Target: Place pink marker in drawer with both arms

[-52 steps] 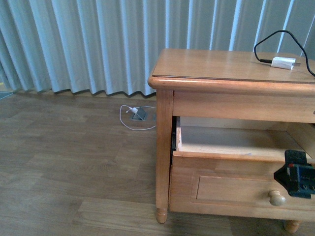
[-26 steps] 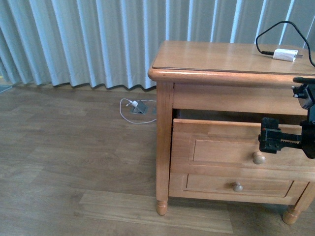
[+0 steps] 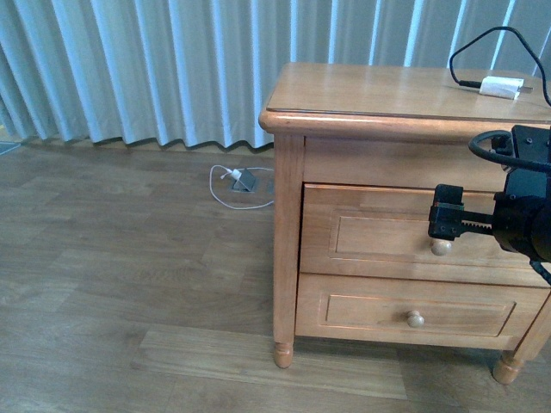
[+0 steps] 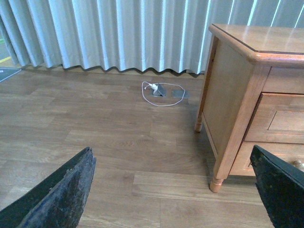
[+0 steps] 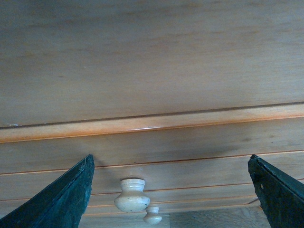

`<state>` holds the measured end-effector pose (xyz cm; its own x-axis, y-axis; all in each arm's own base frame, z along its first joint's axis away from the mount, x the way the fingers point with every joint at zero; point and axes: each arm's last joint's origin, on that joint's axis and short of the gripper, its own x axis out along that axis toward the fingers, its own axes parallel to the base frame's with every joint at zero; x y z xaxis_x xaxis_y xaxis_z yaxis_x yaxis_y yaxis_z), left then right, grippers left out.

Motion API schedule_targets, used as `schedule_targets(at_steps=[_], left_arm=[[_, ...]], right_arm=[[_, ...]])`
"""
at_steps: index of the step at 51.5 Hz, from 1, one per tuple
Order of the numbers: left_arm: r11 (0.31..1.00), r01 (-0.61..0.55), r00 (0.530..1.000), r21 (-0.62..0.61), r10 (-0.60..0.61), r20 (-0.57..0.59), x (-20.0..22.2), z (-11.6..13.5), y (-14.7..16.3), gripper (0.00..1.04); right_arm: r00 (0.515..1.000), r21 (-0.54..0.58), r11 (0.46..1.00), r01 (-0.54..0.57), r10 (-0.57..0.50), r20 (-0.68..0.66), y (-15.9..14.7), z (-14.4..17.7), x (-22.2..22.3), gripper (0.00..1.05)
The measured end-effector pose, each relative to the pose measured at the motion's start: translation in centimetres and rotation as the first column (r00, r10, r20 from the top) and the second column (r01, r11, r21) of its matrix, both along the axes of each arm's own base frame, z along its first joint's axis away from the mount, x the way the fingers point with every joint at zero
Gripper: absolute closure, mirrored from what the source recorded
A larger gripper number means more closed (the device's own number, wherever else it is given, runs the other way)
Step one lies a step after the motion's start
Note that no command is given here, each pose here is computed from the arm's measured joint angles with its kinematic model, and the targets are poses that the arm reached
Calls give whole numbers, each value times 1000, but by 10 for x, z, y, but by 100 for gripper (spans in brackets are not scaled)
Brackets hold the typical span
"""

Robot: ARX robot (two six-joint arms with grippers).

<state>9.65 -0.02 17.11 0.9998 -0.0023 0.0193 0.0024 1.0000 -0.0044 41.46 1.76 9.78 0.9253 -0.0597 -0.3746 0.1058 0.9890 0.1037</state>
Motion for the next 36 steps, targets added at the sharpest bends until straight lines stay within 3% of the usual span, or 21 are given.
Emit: schedule_targets(at_steps=[25,36], left_arm=[[1000,0,1000,0,0,0,0,0,0,6],[1000,0,1000,0,0,0,0,0,0,6]], right_arm=[[998,2,1000,-27,27,-54,-3,-3,-2,8],[988,33,994,-104,107,-108,4,19,-29,8]])
